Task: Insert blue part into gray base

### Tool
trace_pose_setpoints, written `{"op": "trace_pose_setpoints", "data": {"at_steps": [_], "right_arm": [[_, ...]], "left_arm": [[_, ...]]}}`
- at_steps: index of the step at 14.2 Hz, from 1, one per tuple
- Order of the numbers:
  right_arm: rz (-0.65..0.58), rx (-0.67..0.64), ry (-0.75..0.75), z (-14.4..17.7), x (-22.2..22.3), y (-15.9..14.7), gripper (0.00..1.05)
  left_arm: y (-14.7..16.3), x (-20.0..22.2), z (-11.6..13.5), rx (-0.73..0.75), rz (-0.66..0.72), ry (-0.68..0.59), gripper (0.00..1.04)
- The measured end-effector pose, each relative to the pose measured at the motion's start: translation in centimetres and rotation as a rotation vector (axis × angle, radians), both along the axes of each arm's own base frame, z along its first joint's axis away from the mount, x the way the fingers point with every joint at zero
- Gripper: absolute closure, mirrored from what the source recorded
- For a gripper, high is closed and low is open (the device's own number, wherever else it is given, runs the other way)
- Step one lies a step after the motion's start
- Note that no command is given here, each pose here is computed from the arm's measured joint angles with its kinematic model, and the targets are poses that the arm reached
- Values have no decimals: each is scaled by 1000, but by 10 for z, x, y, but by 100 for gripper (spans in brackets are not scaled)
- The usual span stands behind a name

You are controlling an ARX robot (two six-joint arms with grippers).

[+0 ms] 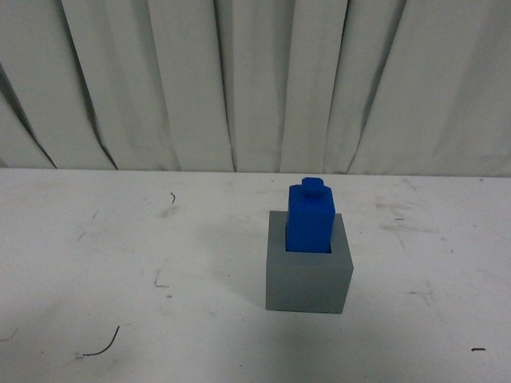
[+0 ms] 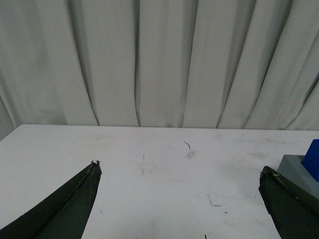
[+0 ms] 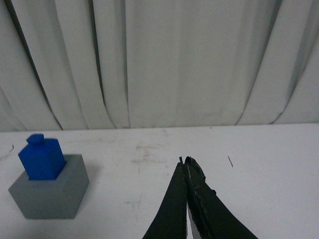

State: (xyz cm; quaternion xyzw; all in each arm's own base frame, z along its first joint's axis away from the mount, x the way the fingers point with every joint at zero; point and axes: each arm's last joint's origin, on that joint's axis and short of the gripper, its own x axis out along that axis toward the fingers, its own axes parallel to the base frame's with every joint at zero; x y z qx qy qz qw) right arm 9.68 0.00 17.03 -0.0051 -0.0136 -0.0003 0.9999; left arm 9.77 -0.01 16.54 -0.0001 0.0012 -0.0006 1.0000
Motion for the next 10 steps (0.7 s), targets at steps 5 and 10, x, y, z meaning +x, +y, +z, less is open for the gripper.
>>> {"op": "trace_pose_setpoints", "data": {"at_steps": [5,10], "right_arm": [[0,0,22,-3,0,0,93],[0,0,21,-3,0,0,31]], "left_arm": [[0,0,0,0,0,0,7],[0,0,0,0,0,-1,7]]}}
